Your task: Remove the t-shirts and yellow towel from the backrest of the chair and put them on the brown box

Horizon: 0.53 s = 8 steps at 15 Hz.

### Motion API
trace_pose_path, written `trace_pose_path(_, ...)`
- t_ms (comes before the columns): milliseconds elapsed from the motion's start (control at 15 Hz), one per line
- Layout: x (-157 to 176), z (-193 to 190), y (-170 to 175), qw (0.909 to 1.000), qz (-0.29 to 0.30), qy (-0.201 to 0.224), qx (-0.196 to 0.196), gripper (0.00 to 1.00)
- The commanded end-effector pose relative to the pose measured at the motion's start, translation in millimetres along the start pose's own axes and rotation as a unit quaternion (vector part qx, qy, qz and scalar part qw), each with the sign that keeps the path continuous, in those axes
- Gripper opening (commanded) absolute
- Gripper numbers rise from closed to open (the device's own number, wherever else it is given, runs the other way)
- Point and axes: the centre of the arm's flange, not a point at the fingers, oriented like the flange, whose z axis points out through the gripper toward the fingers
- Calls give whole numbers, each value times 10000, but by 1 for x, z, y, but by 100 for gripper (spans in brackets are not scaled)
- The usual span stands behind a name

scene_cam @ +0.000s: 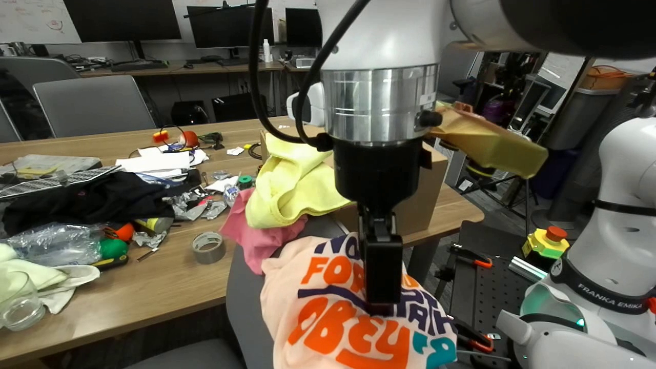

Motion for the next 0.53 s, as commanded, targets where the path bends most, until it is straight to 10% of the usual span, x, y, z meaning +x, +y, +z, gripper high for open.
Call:
trace_pose_path(0,14,1,-12,9999,-61,-86,-124,97)
trace_pose_path(467,19,-3,-5,9987,-198,-103,-448,40)
